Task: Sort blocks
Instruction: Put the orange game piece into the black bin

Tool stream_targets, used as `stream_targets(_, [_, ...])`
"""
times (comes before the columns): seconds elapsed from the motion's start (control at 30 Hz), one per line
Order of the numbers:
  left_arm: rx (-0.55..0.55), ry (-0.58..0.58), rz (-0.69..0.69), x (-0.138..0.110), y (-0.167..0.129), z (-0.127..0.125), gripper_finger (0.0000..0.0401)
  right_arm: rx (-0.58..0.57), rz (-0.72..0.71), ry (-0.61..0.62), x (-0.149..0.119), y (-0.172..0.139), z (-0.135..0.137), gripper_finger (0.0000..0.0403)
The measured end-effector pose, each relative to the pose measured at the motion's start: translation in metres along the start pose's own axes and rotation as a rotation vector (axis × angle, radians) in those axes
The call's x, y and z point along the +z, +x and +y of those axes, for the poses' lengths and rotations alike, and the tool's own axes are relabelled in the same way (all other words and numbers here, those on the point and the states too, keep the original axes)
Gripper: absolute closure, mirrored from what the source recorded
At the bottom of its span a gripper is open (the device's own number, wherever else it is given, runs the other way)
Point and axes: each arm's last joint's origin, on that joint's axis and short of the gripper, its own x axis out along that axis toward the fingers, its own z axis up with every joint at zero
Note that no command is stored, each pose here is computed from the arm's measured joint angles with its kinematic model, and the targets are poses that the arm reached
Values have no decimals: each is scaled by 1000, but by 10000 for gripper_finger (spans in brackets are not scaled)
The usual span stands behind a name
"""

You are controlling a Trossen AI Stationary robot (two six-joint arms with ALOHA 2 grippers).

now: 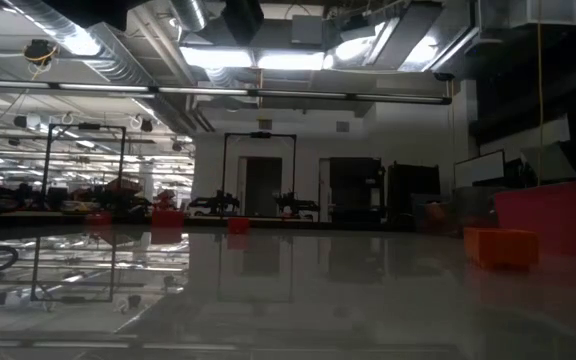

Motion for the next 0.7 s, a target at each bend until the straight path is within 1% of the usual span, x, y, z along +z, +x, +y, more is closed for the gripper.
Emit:
stream_targets(0.13, [0,0,3,0,0,0,278,3,-3,6,0,1,-2,165])
stream_targets(0.2, [-1,8,1,0,0,0,278,3,-1,5,0,2,-2,177])
stream_targets(0.33, [-2,42,5,0,0,0,277,25,-8,-3,0,2,-2,225])
stream_targets(0.4, [-4,38,7,0,0,0,272,43,-12,-16,0,2,-1,250])
stream_targets(0.43, [-5,32,8,-1,0,0,269,47,-15,-18,0,2,-1,256])
stream_targets(0.5, [-2,36,11,-1,0,0,260,45,-13,-14,0,2,-1,256])
stream_targets(0.7, [23,127,43,-3,0,3,220,45,3,-6,-2,2,-1,257])
